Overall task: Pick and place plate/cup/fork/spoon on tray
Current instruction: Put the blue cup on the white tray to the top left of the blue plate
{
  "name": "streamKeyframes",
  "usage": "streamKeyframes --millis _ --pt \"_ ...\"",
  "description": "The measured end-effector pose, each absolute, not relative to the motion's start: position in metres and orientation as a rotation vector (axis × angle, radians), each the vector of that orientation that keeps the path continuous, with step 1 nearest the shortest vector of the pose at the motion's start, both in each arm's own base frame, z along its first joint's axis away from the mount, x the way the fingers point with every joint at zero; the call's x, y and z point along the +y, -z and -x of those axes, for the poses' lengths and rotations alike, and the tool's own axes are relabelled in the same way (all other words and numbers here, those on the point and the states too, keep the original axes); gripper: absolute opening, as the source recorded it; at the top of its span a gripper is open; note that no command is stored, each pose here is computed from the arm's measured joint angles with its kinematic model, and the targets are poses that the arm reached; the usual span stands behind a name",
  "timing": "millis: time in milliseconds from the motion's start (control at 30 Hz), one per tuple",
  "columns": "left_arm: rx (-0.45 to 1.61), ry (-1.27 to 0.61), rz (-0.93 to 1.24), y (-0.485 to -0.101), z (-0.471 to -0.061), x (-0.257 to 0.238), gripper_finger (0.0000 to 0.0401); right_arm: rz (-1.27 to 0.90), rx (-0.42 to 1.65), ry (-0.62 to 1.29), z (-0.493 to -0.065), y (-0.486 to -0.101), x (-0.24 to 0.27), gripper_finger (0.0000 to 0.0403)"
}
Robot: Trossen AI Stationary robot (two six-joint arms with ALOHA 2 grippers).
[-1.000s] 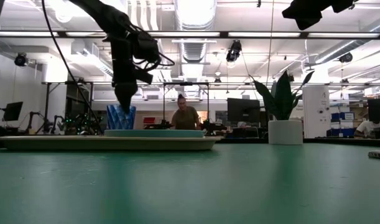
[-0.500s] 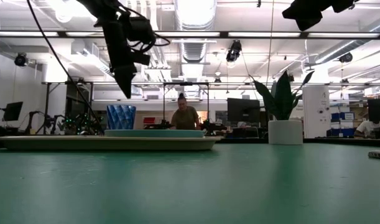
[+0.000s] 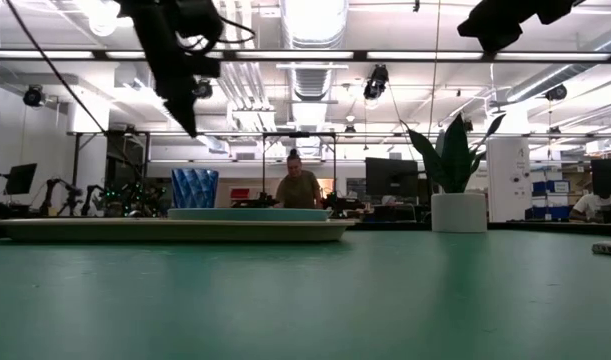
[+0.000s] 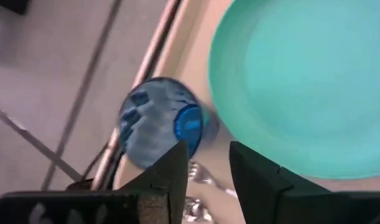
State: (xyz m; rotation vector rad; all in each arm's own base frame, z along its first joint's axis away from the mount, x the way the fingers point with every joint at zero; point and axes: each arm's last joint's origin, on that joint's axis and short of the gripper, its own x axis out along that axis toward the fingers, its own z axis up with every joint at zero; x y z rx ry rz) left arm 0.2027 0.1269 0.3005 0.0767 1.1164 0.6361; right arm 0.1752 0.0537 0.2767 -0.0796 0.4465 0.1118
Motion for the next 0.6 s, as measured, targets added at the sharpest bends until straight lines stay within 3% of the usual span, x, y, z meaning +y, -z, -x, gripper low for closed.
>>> streamKeyframes --millis 133,333,600 --pt "1.089 -0.69 -0.104 -0.295 -0.182 0.116 0.0085 0.072 0.452 -0.109 -0.175 -0.276 0.054 0.0154" --pt "1.11 -0.802 -0.126 -0.257 -0.166 0.111 0.001 0.088 0.451 -0.109 -0.175 -0.276 0.053 0.0153" --pt "1.114 -0.884 -0.146 -0.212 -0.169 0.127 0.0001 0.129 0.425 -0.119 -0.176 -0.278 0.054 0.0155"
